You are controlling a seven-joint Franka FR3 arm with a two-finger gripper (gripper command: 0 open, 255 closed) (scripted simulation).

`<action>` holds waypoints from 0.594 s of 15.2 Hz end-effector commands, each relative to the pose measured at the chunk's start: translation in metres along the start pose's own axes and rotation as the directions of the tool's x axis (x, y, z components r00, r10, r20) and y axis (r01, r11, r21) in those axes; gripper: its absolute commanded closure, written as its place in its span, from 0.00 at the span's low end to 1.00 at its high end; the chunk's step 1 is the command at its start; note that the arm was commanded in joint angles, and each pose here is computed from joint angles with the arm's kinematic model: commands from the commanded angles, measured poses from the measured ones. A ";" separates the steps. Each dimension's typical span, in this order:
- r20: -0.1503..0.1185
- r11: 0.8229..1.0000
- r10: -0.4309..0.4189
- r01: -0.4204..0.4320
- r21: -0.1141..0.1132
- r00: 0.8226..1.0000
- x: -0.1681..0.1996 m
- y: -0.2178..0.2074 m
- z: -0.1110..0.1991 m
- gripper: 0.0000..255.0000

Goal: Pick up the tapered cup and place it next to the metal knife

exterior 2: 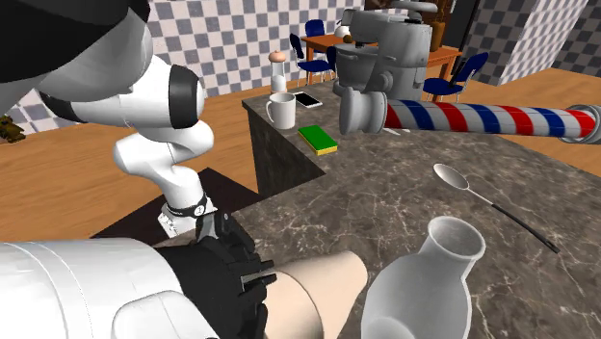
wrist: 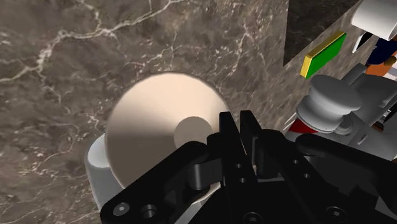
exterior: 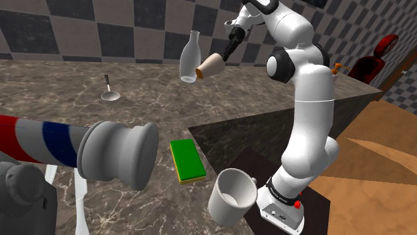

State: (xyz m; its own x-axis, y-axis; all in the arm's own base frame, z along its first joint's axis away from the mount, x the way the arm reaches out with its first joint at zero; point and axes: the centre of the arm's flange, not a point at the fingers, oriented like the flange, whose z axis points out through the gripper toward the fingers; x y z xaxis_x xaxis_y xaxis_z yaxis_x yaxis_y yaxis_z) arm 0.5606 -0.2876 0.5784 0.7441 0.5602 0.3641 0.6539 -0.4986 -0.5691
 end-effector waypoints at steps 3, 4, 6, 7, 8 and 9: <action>0.000 1.000 0.000 0.000 0.000 1.000 0.024 -0.025 0.019 1.00; 0.000 1.000 0.000 0.000 0.000 1.000 0.032 -0.033 0.026 1.00; 0.000 1.000 0.000 0.000 0.000 1.000 0.047 -0.050 0.041 1.00; 0.000 1.000 0.000 0.000 0.000 1.000 0.054 -0.058 0.048 1.00; 0.000 1.000 0.000 0.000 0.000 1.000 0.062 -0.066 0.055 1.00; 0.000 1.000 0.000 0.000 0.000 1.000 0.069 -0.074 0.063 1.00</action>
State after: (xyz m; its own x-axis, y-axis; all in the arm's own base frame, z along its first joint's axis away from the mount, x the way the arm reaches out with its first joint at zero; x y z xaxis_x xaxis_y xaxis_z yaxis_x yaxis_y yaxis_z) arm 0.5544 -0.1851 0.5983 0.7432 0.5611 0.3645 0.6548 -0.4977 -0.5688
